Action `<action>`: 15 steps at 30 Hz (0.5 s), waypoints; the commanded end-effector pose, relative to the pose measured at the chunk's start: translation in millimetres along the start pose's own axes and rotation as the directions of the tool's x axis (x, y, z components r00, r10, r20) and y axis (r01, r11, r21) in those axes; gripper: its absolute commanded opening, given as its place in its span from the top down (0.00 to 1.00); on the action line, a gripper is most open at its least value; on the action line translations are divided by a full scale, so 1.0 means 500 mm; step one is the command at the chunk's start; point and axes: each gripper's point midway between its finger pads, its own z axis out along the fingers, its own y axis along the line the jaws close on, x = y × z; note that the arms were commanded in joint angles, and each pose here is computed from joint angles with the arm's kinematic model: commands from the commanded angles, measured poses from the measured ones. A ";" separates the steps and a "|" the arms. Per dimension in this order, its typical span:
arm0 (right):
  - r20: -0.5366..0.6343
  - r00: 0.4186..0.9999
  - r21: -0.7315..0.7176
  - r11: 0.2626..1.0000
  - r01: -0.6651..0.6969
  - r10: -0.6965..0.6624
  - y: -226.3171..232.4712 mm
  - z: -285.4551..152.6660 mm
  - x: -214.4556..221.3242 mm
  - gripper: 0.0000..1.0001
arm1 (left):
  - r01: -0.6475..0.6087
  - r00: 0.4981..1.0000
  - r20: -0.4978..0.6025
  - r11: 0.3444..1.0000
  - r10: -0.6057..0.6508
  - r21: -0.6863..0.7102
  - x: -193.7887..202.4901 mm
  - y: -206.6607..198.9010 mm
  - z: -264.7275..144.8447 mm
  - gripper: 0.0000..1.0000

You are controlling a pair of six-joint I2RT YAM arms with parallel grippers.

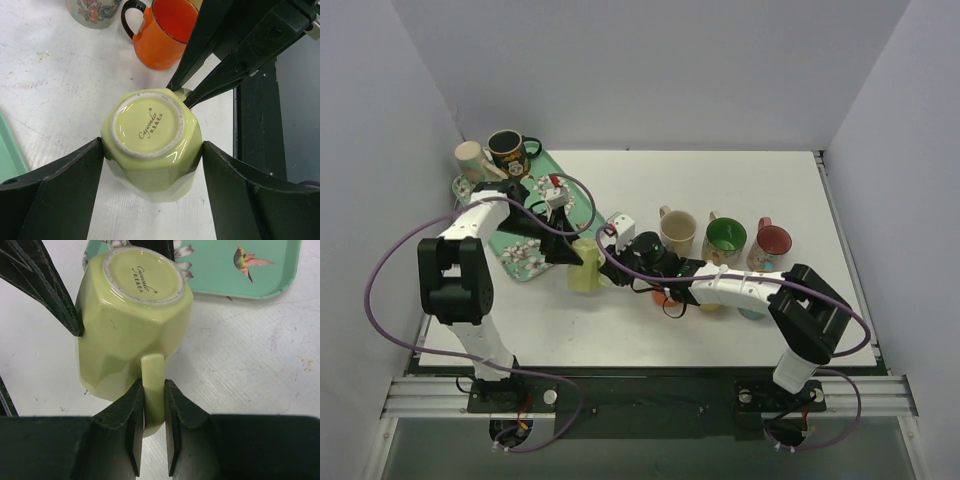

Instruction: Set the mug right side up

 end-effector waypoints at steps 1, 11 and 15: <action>0.011 0.999 0.093 0.995 -0.031 0.031 -0.052 0.007 -0.011 1.00 | -0.097 0.994 -0.057 0.995 0.095 -0.031 0.011 0.028 -0.015 0.18; -0.041 0.999 0.092 0.996 -0.015 0.019 -0.055 0.026 0.017 1.00 | -0.144 0.981 -0.134 0.990 0.141 -0.006 0.060 0.060 -0.010 0.10; -0.079 0.997 0.089 0.996 0.011 -0.004 -0.053 0.025 0.036 1.00 | -0.164 0.977 -0.143 0.986 0.158 -0.035 0.061 0.079 -0.012 0.09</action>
